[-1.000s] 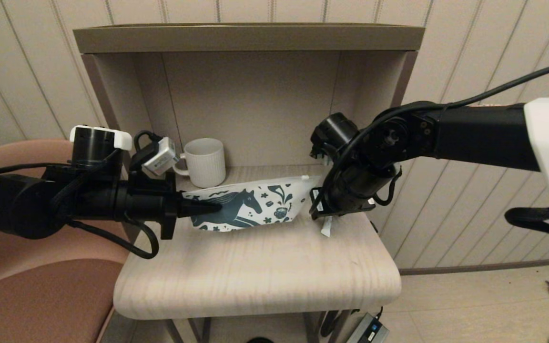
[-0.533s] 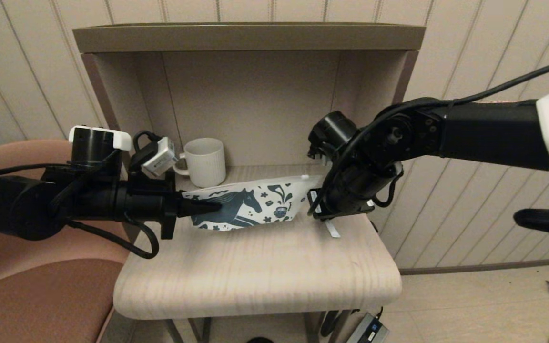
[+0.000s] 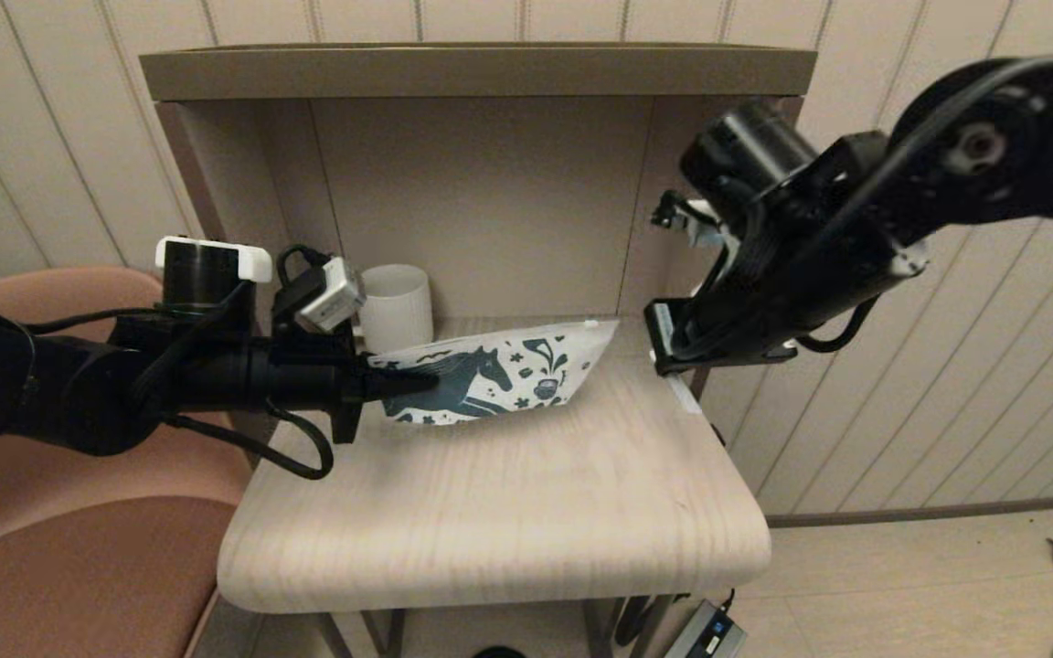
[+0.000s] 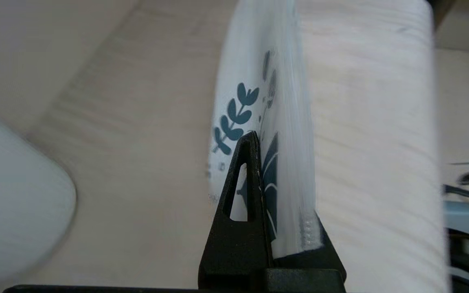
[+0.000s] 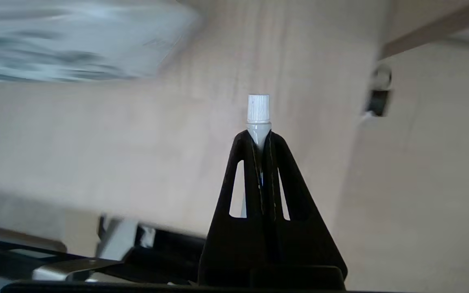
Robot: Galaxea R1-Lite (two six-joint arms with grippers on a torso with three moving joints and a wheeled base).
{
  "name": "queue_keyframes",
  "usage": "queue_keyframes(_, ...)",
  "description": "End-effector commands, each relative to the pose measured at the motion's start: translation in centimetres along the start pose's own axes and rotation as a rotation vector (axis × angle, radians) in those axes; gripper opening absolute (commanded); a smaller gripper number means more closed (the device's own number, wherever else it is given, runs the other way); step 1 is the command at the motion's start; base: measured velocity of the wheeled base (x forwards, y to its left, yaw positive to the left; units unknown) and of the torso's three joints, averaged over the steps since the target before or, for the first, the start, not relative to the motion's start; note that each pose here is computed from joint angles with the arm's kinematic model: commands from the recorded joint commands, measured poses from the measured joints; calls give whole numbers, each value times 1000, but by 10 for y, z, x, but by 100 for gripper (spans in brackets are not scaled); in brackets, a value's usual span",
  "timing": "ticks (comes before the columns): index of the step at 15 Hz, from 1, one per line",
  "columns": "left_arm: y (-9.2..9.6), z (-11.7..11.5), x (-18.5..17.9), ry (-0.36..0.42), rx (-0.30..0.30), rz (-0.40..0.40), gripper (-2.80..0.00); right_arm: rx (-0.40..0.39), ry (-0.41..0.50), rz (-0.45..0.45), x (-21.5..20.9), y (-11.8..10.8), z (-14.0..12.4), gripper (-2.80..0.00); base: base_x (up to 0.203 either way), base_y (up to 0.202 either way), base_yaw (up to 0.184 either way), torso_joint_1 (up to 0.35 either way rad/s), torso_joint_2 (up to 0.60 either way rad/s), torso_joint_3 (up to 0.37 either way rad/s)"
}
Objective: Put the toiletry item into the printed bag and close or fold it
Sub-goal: Pick up the toothpaste, then place the toothpaste in the storage bag
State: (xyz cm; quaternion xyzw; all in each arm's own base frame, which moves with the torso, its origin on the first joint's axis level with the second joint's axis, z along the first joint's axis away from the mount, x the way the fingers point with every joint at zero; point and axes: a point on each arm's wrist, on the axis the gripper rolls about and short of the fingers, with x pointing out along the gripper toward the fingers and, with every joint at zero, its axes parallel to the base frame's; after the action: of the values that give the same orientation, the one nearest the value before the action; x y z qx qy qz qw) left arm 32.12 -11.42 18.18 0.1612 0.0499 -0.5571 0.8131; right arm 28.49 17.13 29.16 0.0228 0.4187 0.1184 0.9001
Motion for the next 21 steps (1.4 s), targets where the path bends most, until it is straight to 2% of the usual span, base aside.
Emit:
queue_keyframes(1, -3, 3, 12, -4, 23, -6, -280, 13, -104, 37, -50, -7, 0, -280, 0, 0, 0, 0, 0, 0)
queue_keyframes(3, -8, 14, 25, 6, 68, 31, -280, 7, -137, 82, -69, -5, -3, -280, 0, 0, 0, 0, 0, 0)
queue_keyframes(4, -13, 21, 35, 9, 100, 38, -280, 5, -121, 136, -72, 2, -6, -280, 0, 0, 0, 0, 0, 0)
queue_keyframes(7, -25, 23, 51, 56, 232, 71, -280, 30, -44, 331, -77, 9, -10, -280, 0, 0, 0, 0, 0, 0)
queue_keyframes(8, -27, 22, 52, 65, 252, 70, -280, 33, -15, 382, -79, 10, -12, -280, 0, 0, 0, 0, 0, 0)
queue_keyframes(9, -32, 19, 55, 80, 297, 61, -280, 41, 41, 453, -78, 10, -14, -280, 0, 0, 0, 0, 0, 0)
queue_keyframes(11, -37, 17, 57, 94, 315, 67, -280, 50, 136, 506, -71, 12, -18, -280, 0, 0, 0, 0, 0, 0)
queue_keyframes(15, -40, 12, 57, 92, 338, 70, -280, 52, 284, 538, -39, 23, -22, -280, 0, 0, 0, 0, 0, 0)
queue_keyframes(19, -43, 12, 55, 87, 333, 65, -280, 68, 370, 592, -15, 32, -23, -280, 0, 0, 0, 0, 0, 0)
queue_keyframes(21, -44, 11, 55, 89, 326, 60, -280, 100, 381, 620, -11, 34, -21, -280, 0, 0, 0, 0, 0, 0)
